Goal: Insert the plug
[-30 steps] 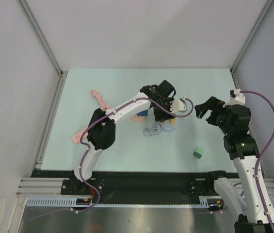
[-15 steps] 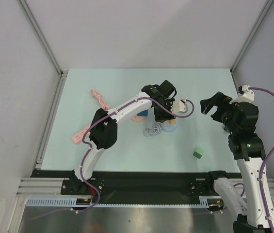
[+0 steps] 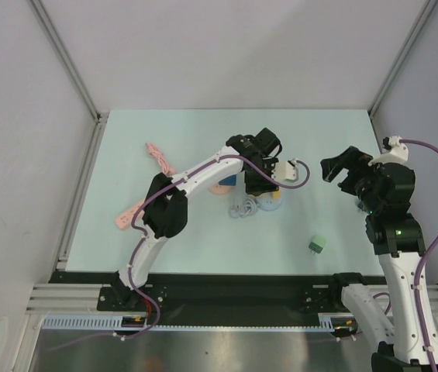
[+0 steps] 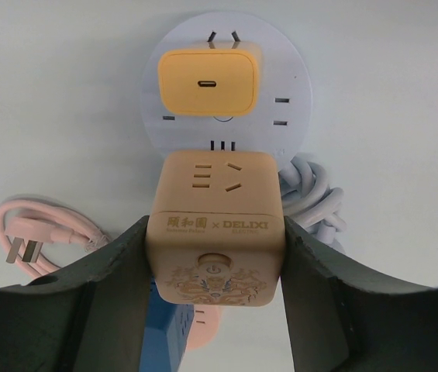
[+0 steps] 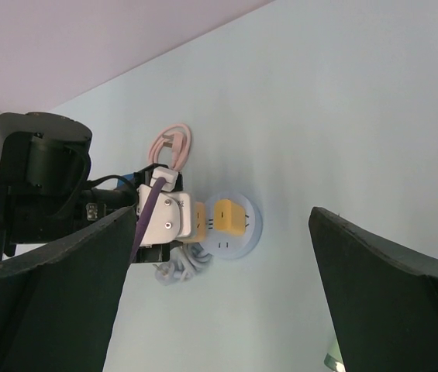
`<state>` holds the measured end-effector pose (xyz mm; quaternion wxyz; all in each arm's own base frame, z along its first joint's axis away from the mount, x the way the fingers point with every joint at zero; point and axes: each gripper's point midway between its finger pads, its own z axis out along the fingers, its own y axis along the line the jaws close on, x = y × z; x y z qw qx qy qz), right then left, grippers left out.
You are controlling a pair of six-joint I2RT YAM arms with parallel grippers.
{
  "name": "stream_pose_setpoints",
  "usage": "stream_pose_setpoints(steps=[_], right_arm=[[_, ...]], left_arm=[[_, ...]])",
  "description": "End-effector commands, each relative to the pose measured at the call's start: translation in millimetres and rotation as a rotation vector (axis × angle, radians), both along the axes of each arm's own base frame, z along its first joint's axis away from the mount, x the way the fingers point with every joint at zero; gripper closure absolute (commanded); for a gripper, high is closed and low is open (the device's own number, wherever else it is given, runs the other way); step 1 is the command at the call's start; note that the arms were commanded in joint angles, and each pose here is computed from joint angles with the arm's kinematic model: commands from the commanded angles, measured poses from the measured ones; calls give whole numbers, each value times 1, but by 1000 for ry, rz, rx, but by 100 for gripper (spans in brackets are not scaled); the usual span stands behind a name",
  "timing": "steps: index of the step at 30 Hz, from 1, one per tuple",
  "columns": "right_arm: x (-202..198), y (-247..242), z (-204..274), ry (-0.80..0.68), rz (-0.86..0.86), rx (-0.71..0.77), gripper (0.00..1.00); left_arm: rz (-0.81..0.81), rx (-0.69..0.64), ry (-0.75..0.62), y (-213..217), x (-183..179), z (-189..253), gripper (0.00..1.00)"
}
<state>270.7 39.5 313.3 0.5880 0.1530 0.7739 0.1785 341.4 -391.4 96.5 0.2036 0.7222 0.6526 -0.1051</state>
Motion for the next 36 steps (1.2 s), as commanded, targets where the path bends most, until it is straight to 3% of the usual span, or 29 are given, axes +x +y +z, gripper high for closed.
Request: stream_pose_setpoints(steps=[1, 36], right_arm=[[-1, 2, 11, -41, 11, 17, 0], [-4, 1, 22, -61, -2, -1, 0]], left_arm=[[-20, 1, -9, 1, -1, 13, 100], [-17, 70, 10, -15, 0, -27, 100]])
